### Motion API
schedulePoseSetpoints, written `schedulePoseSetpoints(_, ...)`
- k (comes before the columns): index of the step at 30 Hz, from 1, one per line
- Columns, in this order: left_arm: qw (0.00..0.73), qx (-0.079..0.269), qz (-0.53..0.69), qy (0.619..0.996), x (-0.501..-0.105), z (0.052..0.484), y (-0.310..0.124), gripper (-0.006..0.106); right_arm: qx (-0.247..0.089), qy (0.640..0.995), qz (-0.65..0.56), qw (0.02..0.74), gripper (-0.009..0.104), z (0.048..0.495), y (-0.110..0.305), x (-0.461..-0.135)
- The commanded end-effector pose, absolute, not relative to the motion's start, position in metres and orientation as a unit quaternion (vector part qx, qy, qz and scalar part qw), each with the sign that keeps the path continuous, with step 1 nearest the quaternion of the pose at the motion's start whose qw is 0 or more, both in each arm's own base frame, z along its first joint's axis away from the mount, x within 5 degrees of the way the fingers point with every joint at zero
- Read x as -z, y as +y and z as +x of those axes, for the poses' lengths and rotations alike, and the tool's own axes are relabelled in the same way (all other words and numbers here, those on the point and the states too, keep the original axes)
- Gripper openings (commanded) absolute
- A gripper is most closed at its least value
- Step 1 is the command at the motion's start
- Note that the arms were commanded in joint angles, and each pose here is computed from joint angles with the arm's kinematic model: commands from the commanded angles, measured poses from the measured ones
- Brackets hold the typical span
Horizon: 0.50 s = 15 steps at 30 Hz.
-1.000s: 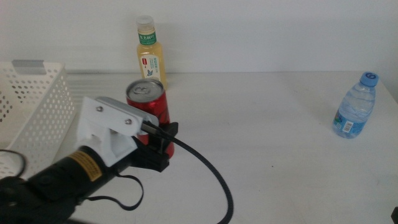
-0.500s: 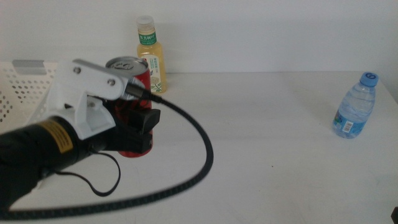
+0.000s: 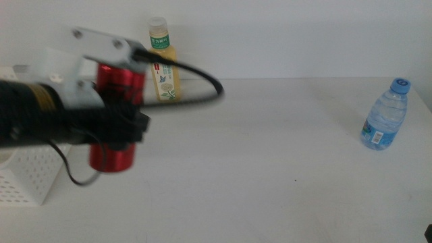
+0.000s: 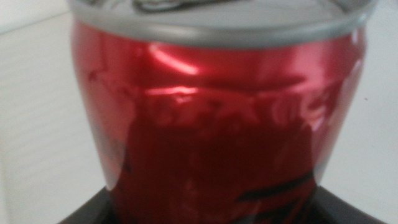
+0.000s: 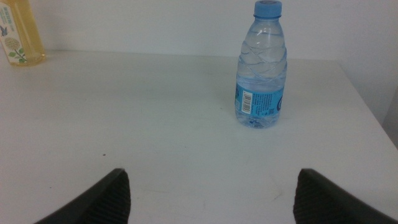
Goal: Use arms to grab the bottles and put them into the dustbin to the left of the table.
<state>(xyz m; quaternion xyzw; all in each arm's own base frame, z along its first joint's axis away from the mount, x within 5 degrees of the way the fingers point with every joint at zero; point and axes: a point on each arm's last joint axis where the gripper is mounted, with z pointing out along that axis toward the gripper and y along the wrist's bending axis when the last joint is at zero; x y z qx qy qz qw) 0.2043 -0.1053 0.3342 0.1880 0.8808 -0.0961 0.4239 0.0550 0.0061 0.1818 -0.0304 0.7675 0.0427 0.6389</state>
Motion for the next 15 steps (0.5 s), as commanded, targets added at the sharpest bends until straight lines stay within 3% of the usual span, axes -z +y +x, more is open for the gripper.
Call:
schedulePoseSetpoints(1,0.477,0.100,0.155,0.859,-0.369,0.207,-0.093,-0.005,-0.037,0.732,-0.031,0.680,0.079,0.054,0.005,-0.192)
schedulePoseSetpoints(10,0.439,0.027,0.021,0.898,-0.395,0.214,-0.028,-0.005,-0.037,0.732,-0.031,0.680,0.079,0.054,0.005,-0.192)
schedulePoseSetpoints(15,0.443,0.010,-0.014,0.896,-0.405,0.213,-0.011,-0.005,-0.037,0.732,-0.031,0.680,0.079,0.054,0.005,-0.192)
